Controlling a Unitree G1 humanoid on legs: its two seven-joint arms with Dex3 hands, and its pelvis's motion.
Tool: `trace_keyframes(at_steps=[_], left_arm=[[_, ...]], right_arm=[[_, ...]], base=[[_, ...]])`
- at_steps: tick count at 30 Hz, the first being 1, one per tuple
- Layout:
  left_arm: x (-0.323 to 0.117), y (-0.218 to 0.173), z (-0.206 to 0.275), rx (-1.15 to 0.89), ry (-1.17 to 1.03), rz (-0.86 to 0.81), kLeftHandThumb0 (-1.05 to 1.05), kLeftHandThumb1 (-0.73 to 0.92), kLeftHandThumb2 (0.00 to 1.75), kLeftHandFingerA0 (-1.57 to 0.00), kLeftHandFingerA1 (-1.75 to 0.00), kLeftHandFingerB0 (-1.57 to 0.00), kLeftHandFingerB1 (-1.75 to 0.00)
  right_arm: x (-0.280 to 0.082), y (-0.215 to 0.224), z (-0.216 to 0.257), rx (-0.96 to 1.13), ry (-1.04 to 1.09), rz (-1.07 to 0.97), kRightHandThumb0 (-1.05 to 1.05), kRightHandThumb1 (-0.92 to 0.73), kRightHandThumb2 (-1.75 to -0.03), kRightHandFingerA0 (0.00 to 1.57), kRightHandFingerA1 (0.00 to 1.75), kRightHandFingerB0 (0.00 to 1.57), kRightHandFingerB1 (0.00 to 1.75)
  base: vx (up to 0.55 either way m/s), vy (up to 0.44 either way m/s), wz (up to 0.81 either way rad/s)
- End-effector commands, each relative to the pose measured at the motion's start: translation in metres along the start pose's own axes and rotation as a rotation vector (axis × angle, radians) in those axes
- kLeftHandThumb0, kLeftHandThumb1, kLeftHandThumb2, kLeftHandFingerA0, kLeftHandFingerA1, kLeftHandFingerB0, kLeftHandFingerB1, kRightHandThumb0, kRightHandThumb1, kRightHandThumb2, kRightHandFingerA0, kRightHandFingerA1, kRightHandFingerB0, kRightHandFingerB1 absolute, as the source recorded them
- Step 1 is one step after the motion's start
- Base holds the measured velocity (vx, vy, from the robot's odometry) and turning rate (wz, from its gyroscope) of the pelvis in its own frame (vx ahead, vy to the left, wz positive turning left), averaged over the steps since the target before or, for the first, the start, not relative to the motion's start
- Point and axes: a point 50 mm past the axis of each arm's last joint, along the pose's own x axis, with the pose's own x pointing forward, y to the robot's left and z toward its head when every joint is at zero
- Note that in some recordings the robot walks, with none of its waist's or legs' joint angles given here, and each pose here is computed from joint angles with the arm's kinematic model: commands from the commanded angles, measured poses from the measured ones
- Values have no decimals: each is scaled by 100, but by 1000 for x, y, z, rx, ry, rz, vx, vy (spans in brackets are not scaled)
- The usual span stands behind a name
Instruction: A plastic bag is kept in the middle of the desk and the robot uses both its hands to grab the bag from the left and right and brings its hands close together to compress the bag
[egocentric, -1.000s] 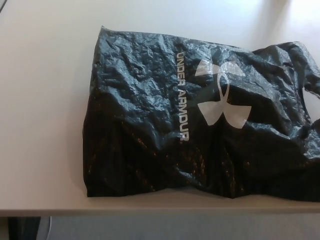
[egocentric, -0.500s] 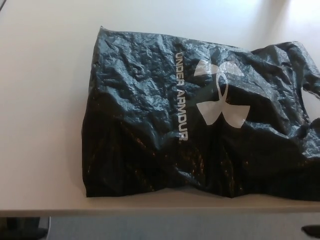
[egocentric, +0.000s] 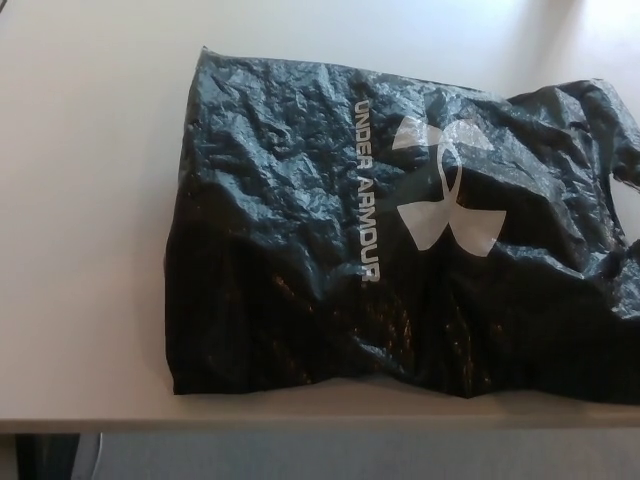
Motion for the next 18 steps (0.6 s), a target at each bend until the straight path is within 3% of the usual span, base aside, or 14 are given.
trace_keyframes(at_steps=[1, 7, 12, 18], left_arm=[[68, 21, -19, 81, 6, 185, -39, 68, 60, -91, -115, -79, -78], [55, -12, -63, 30, 126, 184, -34, 69, 63, -80, -130, -73, -88], [30, -43, -96, -63, 290, 218, -35, 68, 62, -88, -132, -74, -88], [-18, -85, -130, -202, 561, 245, -26, 72, 63, -79, -130, -72, -85]], right_arm=[[71, -28, -12, 24, 3, -137, -30, -67, -59, 89, 87, 78, 68], [67, -5, -53, -8, 161, -126, -32, -66, -59, 94, 71, 78, 61], [43, 16, -88, 6, 358, -131, -26, -63, -58, 95, 74, 79, 62], [1, 45, -123, -16, 565, -91, -24, -63, -58, 94, 75, 78, 61]], base=[[0, 0, 0], [0, 0, 0], [0, 0, 0], [0, 0, 0]])
